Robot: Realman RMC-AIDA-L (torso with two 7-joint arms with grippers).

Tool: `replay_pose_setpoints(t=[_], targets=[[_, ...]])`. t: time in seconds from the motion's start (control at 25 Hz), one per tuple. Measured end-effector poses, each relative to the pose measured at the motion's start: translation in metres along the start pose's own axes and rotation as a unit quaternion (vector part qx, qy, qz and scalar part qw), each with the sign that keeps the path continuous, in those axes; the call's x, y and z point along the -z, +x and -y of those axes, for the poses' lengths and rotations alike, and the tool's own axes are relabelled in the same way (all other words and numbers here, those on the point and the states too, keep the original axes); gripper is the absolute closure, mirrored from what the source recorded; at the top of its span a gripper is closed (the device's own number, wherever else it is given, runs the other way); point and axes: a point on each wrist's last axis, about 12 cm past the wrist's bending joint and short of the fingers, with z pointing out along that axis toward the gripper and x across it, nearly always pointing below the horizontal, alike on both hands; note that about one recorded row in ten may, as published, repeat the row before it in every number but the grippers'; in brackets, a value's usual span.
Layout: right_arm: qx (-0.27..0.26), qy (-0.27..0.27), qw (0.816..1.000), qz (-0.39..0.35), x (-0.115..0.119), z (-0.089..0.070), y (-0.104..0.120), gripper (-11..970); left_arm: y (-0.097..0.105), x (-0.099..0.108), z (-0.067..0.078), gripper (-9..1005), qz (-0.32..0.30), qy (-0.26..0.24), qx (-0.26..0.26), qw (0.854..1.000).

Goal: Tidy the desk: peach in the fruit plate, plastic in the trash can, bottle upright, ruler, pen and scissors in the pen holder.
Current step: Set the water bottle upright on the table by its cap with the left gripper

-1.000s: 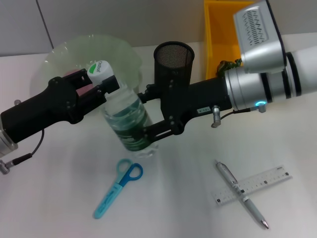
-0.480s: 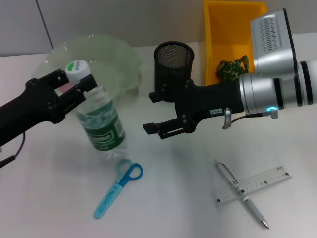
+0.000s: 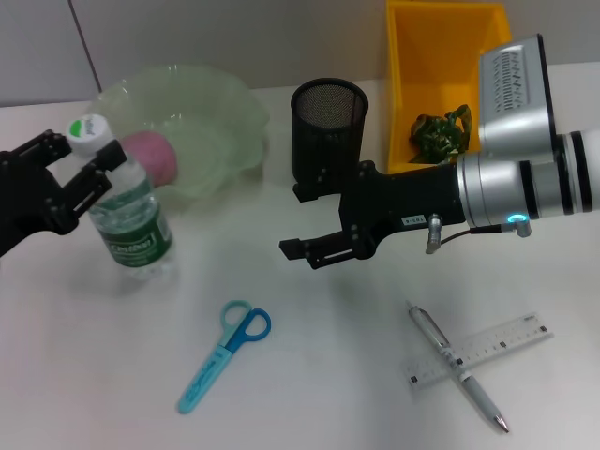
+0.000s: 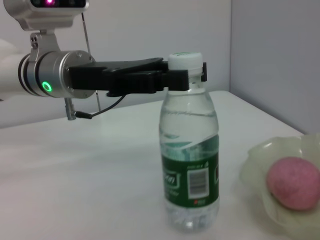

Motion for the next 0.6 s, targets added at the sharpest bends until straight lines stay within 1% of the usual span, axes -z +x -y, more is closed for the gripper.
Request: replay_pose_setpoints(t=[0.04,0.12,0.2,0.24,0.28,0.32,0.6], targets=[[-0.001,0.001,1.0,-0.001,0.0,0.0,0.001,139,0.003,0.003,-0.004,555,-0.004,-0.025,-0.007,1.0],[0.0,0.002,1.0,-0.002,0.001,-0.001,0.004,139,0.007,0.005,-0.007,555,-0.009,-0.05,-0.014,0.999],[0.0,0.002,1.0,-0.002,0.001,-0.001,0.004,139,0.007,0.005,-0.007,555,-0.009,-0.05,-0.014,0.999],[0.001,0.002,1.0,-0.002,0.001,-0.002,0.005,139,0.01,0.006,-0.008,555,-0.012,-0.064,-0.018,0.998],[0.001,0.002,1.0,-0.001,0.001,-0.002,0.005,139,0.01,0.006,-0.008,555,-0.012,-0.064,-0.018,0.998],[0.0,0.002,1.0,-0.001,0.001,-0.002,0.006,139,0.012,0.006,-0.009,555,-0.014,-0.078,-0.022,0.997],[-0.002,0.001,1.0,-0.001,0.0,-0.003,0.007,139,0.014,0.007,-0.01,560,-0.015,-0.087,-0.033,0.996]])
